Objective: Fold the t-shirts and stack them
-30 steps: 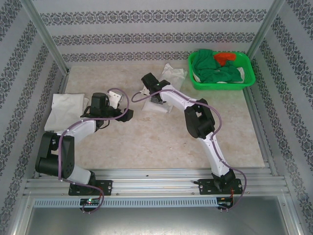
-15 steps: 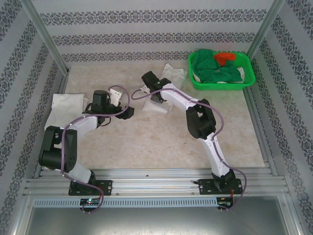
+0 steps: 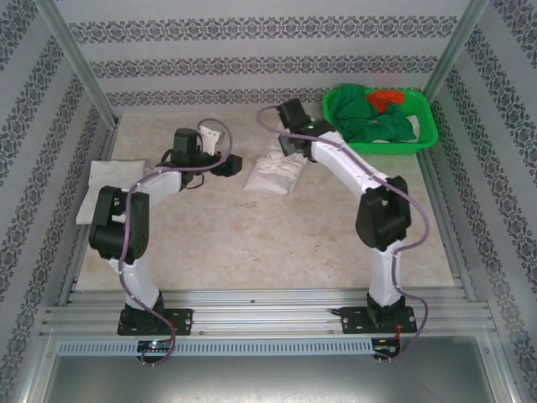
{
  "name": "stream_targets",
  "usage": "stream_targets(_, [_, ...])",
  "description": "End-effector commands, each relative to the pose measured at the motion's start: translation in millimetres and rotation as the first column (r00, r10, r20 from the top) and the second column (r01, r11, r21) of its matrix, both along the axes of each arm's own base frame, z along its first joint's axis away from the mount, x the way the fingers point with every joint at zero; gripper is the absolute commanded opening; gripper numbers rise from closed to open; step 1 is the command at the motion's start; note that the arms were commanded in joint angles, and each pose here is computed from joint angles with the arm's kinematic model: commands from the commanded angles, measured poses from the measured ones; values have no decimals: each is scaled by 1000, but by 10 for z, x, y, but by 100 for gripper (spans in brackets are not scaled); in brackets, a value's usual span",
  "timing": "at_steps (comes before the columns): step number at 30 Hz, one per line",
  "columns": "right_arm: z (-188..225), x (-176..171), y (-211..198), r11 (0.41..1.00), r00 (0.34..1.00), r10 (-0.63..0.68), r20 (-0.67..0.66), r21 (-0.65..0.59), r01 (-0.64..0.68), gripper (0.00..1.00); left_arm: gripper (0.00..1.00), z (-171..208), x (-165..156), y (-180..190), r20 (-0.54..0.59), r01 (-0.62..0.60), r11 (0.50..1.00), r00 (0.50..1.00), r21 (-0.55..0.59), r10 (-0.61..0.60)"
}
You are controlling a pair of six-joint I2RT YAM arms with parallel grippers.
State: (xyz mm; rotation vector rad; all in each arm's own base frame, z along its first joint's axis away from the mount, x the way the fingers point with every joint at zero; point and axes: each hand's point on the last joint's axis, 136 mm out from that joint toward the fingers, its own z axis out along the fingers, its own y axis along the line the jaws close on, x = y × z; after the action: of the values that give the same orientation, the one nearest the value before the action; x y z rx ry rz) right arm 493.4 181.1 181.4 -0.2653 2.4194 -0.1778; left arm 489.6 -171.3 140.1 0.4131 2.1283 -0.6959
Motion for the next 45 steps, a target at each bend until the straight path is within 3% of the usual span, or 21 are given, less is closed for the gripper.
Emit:
stream_targets(1, [-309,-197,-15,945,977,-177,-114,257,202,68,87,-66,-31,-405,-77,101,994,992,-51,-104])
stream_targets(4, [-450,-269,-8,921,966,-192,-172,309,238,65,71,-221,32,-594,-132,136,990,982,-26,-138])
stream_targets(8, [-554,-213,102,912,960,-176,-215,333,242,58,48,-445,34,-749,-142,165,982,978,97,-150])
stream_targets(15, [-854,79,195,883,934,-204,-292,356,304,52,27,-917,-210,-850,-254,252,933,949,258,-186])
stream_targets(19, [-1088,214,218,862,915,-215,-341,374,342,52,29,-1073,-361,-845,-341,277,932,921,233,-188])
stream_targets(23, [-1289,235,316,872,902,-175,-394,364,328,52,33,-1073,-444,-845,-358,262,942,917,208,-175])
stream_targets(29, [-1393,-1,404,894,898,-121,-422,347,284,51,37,-939,-715,-860,-376,236,964,910,120,-176])
stream_targets(35, [-1369,-428,409,890,893,-82,-443,371,266,51,48,-654,-1183,-918,-369,220,975,903,-44,-220])
stream_targets(40, [-974,-505,336,895,946,-46,-320,406,182,55,53,-560,-1382,-802,-321,184,982,929,-31,-184])
stream_targets(45, [-600,-484,443,915,974,171,-147,391,-101,75,58,-291,-1171,-477,-198,53,998,978,-42,-61])
